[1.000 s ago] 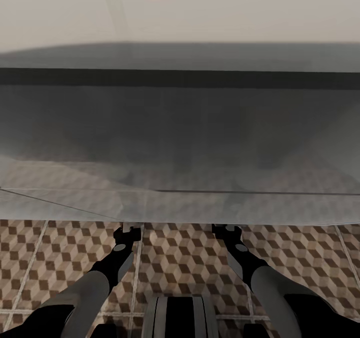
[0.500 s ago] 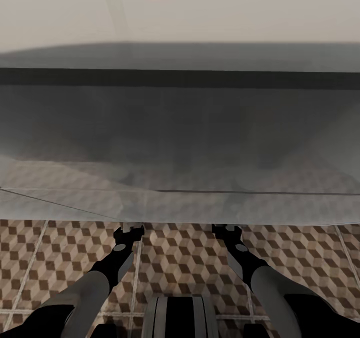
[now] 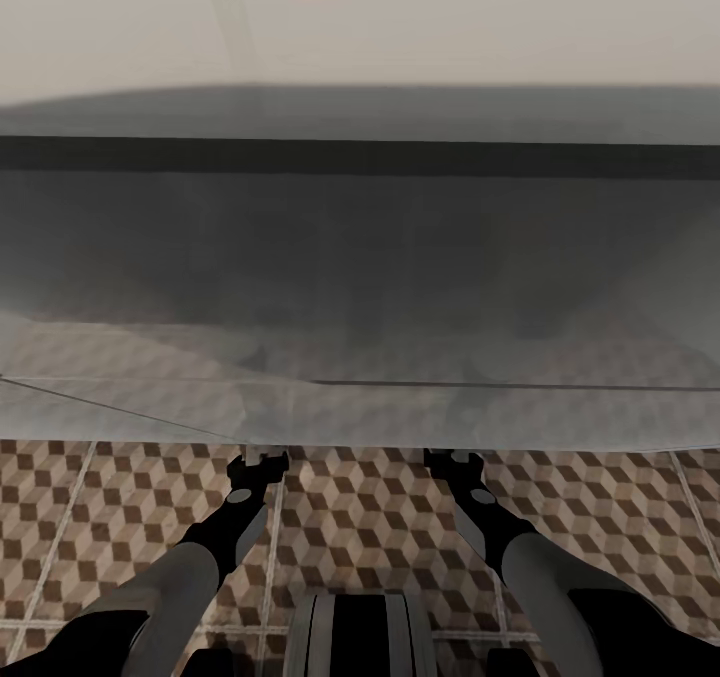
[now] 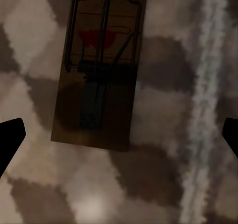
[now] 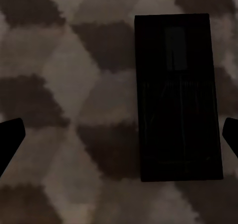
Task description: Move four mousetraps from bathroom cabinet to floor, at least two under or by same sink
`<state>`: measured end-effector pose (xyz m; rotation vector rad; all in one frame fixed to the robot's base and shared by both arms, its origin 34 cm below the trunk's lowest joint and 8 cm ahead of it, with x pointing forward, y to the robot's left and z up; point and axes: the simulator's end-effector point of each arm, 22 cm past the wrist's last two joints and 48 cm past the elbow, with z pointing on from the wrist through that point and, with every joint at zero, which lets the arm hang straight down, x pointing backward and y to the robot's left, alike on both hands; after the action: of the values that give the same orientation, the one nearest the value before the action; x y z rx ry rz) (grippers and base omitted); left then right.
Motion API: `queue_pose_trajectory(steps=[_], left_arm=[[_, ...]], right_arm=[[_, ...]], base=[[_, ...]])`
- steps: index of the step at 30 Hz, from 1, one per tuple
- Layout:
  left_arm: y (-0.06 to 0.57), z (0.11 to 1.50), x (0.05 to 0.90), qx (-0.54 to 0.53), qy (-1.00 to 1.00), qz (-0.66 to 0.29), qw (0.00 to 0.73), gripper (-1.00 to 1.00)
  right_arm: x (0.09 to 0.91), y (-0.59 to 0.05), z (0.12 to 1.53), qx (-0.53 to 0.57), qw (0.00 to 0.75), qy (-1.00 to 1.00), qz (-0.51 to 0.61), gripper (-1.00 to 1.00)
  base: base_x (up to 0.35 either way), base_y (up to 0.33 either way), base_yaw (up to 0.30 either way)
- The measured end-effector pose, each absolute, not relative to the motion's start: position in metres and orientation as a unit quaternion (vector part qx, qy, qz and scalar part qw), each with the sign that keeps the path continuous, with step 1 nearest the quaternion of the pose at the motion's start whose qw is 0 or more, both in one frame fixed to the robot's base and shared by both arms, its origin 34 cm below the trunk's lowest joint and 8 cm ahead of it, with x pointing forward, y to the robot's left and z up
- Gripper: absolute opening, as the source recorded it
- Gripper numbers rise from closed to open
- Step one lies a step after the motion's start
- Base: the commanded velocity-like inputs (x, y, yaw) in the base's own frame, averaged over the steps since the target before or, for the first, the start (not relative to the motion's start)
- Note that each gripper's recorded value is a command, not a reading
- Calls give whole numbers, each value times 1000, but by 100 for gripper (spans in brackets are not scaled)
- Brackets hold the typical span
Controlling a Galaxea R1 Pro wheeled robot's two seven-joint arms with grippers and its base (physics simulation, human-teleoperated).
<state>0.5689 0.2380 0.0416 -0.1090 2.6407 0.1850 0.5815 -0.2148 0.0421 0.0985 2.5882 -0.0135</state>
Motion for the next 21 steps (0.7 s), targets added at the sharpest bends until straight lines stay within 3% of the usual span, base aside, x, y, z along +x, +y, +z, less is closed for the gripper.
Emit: queue_pose_trajectory(steps=[21], left_arm=[[237,43,571,-34,966,68,248,100]], right_arm=[[581,-215,42,37,272,962,-5,100]], base=[[0,0,0]])
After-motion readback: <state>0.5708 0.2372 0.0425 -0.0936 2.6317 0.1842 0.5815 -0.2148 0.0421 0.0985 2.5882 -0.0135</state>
